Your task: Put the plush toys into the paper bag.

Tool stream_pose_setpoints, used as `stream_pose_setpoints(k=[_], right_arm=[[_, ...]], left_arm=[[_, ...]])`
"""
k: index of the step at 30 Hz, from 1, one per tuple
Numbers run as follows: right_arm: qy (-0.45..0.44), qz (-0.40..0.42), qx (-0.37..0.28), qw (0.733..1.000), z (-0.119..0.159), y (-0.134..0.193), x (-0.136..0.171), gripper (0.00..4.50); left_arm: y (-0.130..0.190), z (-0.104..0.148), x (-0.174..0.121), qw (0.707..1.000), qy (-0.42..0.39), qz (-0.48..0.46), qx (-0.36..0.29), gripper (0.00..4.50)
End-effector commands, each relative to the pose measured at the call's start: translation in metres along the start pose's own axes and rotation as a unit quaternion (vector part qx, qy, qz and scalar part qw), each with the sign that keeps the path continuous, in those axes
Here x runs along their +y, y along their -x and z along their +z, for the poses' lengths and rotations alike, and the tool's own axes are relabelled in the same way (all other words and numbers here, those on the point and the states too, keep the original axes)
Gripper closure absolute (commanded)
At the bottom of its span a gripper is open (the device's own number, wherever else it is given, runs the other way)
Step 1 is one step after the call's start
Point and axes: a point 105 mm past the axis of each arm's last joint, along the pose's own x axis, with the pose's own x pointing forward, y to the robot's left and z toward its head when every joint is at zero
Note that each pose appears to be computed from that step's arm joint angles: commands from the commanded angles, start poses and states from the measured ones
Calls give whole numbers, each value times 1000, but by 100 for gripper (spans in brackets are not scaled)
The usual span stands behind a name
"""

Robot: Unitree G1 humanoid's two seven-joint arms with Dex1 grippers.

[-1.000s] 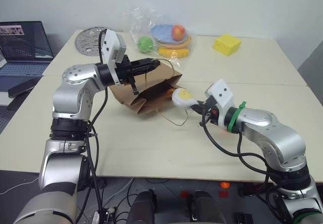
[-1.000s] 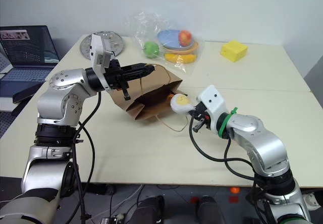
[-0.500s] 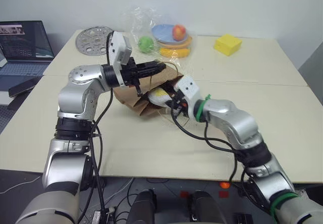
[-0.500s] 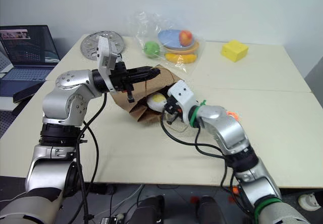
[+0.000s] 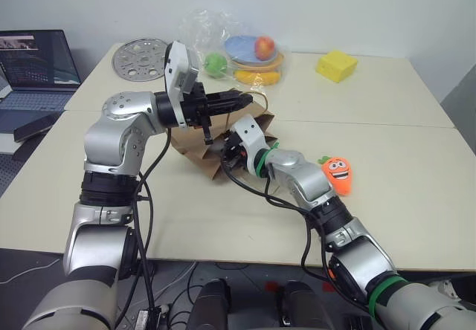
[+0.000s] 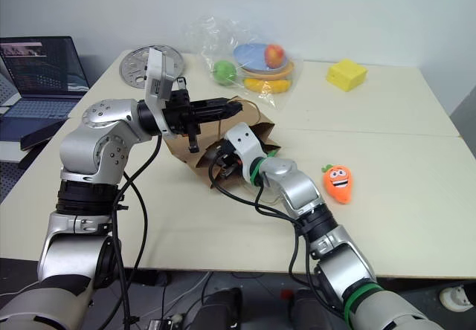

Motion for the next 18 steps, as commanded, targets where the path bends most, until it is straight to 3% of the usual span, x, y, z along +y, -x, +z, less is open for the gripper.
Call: stream_pose_setpoints(k=[1, 11, 14, 18], right_arm=[[10, -6, -46, 999, 19, 7, -3, 369], [36, -25, -83, 996, 34, 46, -16, 4], [32, -43, -94, 994, 35, 79, -22, 4], [4, -126, -136, 983, 33, 148, -35, 4]], left_arm=[[-3, 16, -1, 999, -31, -7, -17, 450], [-2, 11, 5, 999, -33, 9, -21, 450], [0, 10, 8, 999, -38, 21, -18, 450], [3, 5, 11, 999, -36, 36, -16, 450]])
